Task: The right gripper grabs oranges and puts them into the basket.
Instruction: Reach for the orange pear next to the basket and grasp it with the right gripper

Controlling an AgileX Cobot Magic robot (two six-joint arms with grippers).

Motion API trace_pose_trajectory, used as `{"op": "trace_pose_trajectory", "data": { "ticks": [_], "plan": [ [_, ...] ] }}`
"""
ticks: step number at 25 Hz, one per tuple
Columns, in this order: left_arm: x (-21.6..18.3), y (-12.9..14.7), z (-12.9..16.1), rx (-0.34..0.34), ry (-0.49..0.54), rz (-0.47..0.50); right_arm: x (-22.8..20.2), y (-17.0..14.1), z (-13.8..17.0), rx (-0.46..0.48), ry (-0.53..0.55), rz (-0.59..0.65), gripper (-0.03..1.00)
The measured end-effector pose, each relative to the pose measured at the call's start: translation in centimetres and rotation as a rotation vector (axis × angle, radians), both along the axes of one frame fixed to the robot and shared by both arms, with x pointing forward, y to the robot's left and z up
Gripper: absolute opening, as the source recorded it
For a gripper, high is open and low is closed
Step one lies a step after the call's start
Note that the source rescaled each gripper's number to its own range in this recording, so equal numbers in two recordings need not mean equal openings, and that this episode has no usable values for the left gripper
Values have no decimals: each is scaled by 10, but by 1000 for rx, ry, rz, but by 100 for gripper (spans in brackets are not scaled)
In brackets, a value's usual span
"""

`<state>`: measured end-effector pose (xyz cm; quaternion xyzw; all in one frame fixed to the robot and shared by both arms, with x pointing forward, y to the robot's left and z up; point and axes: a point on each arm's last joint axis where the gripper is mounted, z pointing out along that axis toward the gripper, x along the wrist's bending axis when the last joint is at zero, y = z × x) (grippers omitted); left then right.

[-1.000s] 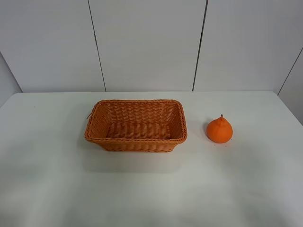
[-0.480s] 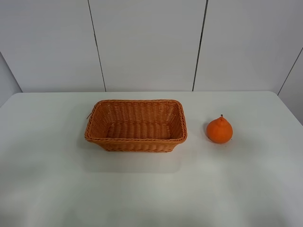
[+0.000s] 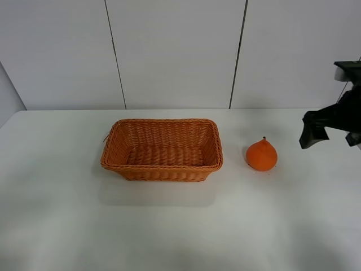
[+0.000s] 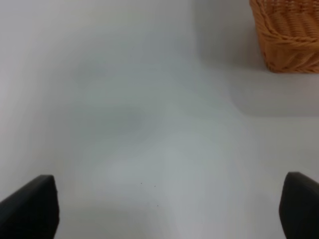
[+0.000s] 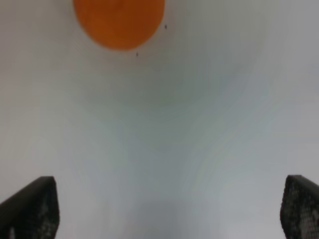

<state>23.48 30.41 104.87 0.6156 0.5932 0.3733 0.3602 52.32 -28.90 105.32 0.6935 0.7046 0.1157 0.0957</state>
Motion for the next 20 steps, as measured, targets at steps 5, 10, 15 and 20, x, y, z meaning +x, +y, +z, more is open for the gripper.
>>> {"op": "trace_pose_trajectory", "data": {
  "ticks": [5,10,15,20],
  "plan": [
    [0,0,0,0,0,0,68,6,-18,3,39,20,98],
    [0,0,0,0,0,0,106,31,-35,10,67,92,98],
    [0,0,0,0,0,0,121,36,-61,16,124,90,98],
    [0,0,0,0,0,0,132,37,-99,18,180,85,98]
  ]
}}
